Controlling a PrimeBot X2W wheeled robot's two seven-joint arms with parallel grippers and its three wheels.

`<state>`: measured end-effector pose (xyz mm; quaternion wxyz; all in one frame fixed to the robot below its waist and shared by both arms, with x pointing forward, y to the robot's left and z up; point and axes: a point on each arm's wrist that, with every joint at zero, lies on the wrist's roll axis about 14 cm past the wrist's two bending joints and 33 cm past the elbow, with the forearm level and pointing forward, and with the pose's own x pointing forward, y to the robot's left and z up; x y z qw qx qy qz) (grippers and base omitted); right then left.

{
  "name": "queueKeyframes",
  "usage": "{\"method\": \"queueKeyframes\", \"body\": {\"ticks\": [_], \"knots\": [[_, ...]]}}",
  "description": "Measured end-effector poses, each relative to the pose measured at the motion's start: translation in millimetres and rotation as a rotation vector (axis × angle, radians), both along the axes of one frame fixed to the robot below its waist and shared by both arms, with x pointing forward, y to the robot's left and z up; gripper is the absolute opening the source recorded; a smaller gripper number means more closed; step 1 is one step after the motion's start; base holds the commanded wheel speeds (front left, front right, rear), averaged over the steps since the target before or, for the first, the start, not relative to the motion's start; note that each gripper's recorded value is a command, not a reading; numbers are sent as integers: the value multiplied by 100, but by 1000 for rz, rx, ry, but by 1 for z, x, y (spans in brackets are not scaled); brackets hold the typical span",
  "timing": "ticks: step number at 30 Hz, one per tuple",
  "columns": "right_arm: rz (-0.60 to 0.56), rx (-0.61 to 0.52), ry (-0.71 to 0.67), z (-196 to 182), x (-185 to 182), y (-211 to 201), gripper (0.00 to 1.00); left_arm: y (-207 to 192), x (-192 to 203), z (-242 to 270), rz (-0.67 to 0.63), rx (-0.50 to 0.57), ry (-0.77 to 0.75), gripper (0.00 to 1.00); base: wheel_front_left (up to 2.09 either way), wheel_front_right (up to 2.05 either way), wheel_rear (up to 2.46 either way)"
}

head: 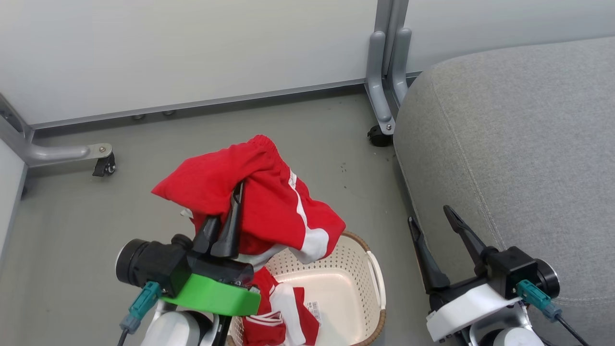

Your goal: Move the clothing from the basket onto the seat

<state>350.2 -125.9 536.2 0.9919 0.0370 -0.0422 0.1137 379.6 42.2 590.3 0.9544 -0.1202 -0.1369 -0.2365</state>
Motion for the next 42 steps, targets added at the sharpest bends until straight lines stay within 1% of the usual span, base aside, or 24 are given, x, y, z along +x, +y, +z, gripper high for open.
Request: {"method": "queueKeyframes", "body": {"ticks": [3, 6, 9, 14, 17, 20, 29, 33, 34, 35, 36, 42], "knots": [[25, 7, -2, 1, -1, 8, 100, 0, 0, 0, -1, 4, 1, 0, 0, 0, 0], [79, 27, -2, 4, -3, 25, 100, 0, 0, -1, -2, 5, 7, 0, 0, 0, 0], [155, 56, -13, 14, -5, 47, 100, 0, -1, -1, -4, 7, 8, 0, 0, 0, 0], [314, 126, -51, 38, -13, 93, 100, -1, -1, -5, -5, 9, 25, 0, 0, 0, 0], [399, 143, -62, 47, -20, 116, 100, -1, -1, -6, -7, 13, 30, 0, 0, 0, 0], [446, 126, -33, 40, -22, 129, 100, -2, -2, -6, -9, 14, 31, 0, 0, 0, 0], [520, 64, 31, 14, -15, 154, 100, -6, -5, -6, -22, 19, 35, 0, 0, 0, 0], [540, 45, 35, 10, -9, 162, 100, -6, -6, -7, -26, 14, 41, 0, 0, 0, 0], [543, 48, 38, 9, -8, 163, 49, -7, -6, -7, -27, 14, 41, 0, 0, 0, 0], [544, 49, 39, 9, -7, 164, 34, -7, -6, -7, -28, 14, 41, 0, 0, 0, 0], [546, 48, 40, 8, -5, 164, 0, -7, -7, -7, -29, 14, 41, 0, 0, 0, 0], [561, 61, 44, 7, -4, 168, 0, -8, -7, -8, -31, 14, 47, 0, 0, 0, 0]]}}
